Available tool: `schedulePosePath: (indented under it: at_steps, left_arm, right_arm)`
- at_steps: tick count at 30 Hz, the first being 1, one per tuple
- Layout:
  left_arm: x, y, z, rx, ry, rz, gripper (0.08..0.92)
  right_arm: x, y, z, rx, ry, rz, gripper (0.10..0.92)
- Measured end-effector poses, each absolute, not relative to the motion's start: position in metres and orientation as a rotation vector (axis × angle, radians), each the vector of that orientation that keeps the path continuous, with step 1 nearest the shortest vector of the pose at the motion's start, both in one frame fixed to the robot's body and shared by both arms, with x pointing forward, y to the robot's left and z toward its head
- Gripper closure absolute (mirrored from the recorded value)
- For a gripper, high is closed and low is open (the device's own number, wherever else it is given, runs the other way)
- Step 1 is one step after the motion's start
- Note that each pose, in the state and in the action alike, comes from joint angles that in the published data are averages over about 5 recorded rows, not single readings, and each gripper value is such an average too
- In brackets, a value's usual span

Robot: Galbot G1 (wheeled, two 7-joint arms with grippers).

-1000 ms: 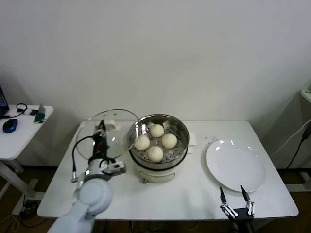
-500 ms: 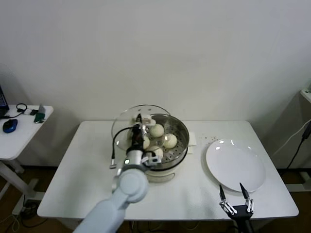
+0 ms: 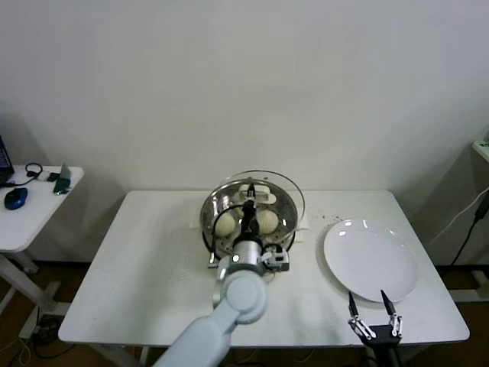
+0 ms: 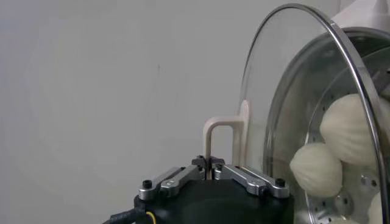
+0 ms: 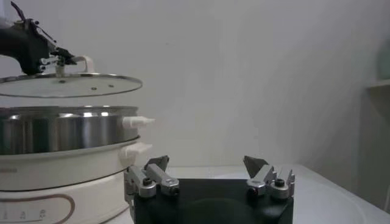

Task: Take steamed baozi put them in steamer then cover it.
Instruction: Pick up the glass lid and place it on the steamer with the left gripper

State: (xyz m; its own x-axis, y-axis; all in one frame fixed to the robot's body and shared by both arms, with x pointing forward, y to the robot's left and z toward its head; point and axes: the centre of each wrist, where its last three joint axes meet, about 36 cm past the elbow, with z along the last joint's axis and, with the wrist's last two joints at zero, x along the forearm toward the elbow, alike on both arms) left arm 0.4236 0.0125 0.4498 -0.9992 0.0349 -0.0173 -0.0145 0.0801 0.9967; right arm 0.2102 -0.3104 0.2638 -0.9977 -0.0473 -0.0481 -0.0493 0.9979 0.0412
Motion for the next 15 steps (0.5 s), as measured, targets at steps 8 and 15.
schedulePosePath:
  at_steps: [8, 15]
  left_arm:
    - [0.418, 0.008, 0.439, 0.021, 2.292, 2.129, 0.867]
    - [0.419, 0.010, 0.429, 0.007, 2.295, 2.161, 0.867]
  right_arm:
    - [0.207, -0.310, 0.262, -0.069, 3.096, 0.068, 0.200]
    - [0.205, -0.309, 0.263, -0.068, 3.095, 0.069, 0.200]
